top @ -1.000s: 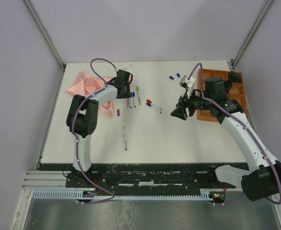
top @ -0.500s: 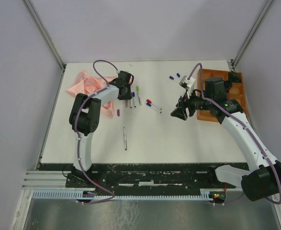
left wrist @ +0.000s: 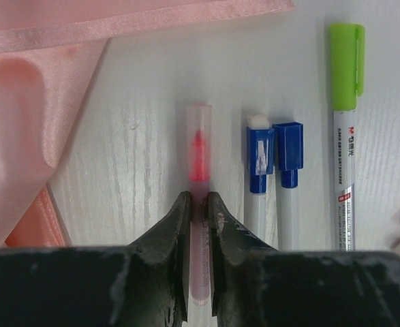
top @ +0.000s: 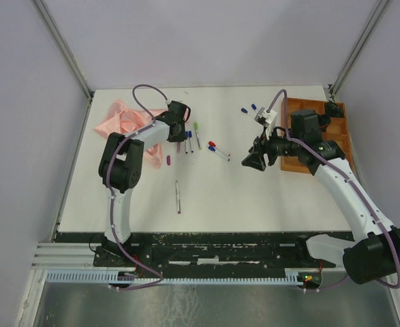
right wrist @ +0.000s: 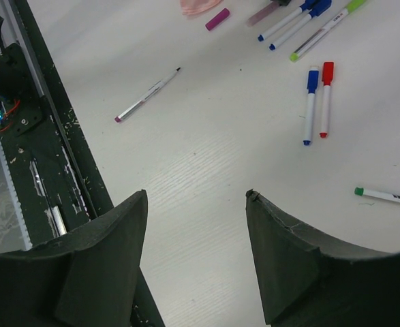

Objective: Open the pen caps
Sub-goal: Pick up the pen from the center of the board.

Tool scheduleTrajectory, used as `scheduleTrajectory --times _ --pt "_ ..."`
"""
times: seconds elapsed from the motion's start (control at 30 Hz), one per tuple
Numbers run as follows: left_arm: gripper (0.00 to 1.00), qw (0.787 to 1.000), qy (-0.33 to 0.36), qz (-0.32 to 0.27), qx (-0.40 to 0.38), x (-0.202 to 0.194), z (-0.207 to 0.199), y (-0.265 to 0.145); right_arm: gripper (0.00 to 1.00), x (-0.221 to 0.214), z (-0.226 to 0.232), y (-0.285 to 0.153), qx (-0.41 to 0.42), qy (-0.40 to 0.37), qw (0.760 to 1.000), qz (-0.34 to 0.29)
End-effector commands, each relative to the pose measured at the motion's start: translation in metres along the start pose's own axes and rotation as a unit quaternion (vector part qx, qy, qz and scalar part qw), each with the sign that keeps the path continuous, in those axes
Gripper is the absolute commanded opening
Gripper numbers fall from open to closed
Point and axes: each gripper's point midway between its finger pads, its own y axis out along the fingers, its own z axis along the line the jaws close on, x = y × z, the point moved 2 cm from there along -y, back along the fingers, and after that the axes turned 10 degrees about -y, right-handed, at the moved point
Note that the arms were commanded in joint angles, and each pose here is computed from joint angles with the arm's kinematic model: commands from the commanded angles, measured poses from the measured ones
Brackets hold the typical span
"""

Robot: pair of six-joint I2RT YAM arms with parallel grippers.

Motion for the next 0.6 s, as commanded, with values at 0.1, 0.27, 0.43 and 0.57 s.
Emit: scheduleTrajectory --times 0.1,0.27,0.43,0.57 --pt "0.04 0.998 0.016 -0.06 0.001 0.036 0.002 -0.035 0.67 0.012 0.006 0.01 0.048 0.021 0.998 -0.039" --pt "0.03 0.994 -0.007 -0.102 -0.043 0.045 -0.006 -0.071 0.67 0.014 0.015 0.014 0.076 0.038 0.994 -0.066" --pt "0.03 0.98 -0.046 -0.133 -0.141 0.033 -0.019 -0.123 0.68 0.021 0.018 0.017 0.084 0.051 0.99 -0.103" --pt "0.03 0.94 -0.077 -0.158 -0.291 0.002 -0.037 -0.178 0.74 0.029 0.025 0.015 0.104 0.055 0.983 -0.139"
